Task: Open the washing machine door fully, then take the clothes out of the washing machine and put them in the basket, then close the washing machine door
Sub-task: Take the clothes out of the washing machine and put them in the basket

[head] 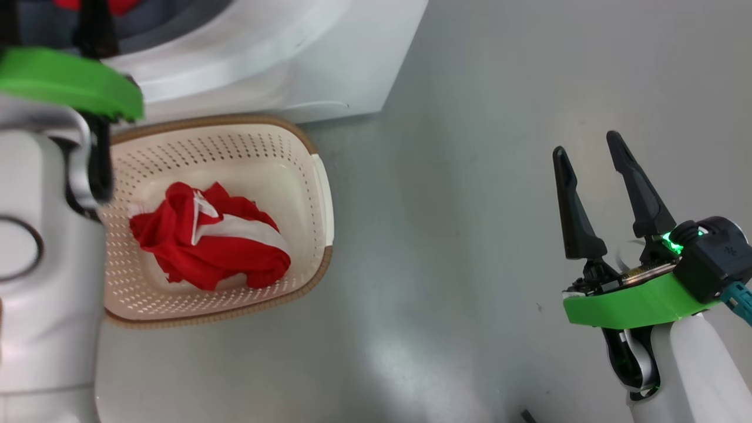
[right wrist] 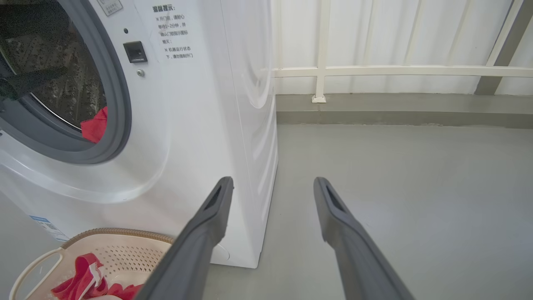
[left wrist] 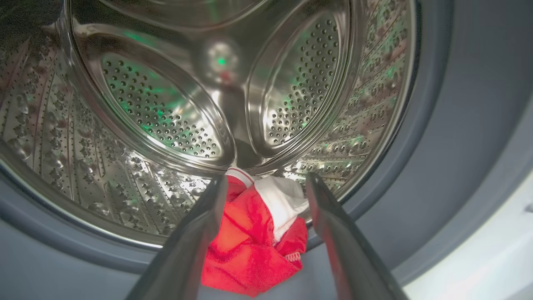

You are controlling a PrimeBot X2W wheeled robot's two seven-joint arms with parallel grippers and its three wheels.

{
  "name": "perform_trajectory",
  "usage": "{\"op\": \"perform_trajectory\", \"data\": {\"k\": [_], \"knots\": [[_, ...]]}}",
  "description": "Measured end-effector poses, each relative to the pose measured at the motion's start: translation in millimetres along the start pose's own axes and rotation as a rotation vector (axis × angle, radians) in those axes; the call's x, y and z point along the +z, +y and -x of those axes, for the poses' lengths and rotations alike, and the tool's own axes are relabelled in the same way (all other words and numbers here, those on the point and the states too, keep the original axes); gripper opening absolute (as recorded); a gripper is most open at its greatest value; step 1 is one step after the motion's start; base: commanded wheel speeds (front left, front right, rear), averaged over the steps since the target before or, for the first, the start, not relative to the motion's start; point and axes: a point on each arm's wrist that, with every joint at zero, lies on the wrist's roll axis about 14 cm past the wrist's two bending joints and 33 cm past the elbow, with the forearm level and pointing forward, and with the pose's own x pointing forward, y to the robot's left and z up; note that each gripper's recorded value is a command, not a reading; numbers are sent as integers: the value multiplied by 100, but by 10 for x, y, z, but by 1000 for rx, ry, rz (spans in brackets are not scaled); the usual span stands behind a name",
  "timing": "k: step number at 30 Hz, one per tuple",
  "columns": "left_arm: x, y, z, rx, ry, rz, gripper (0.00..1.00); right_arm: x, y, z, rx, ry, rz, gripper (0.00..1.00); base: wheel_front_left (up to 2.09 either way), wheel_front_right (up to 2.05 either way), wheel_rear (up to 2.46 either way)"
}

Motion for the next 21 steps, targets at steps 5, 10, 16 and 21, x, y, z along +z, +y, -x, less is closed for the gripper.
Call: {"op": "perform_trajectory", "data": {"k": [5, 10, 16, 21], "knots": [[-175, 34, -248, 5, 46, -2, 100, -93, -55, -42, -11, 19, 8, 100, 0, 0, 0], [-347, 68, -453, 6, 94, -4, 100, -197, -110, -57, -22, 44, 18, 100, 0, 0, 0], [-542, 78, -612, 9, 173, -25, 100, -236, -111, -61, -18, 57, 26, 100, 0, 0, 0], [-831, 100, -630, 28, 332, -43, 100, -264, -111, -17, -17, 73, 30, 100, 0, 0, 0]]}}
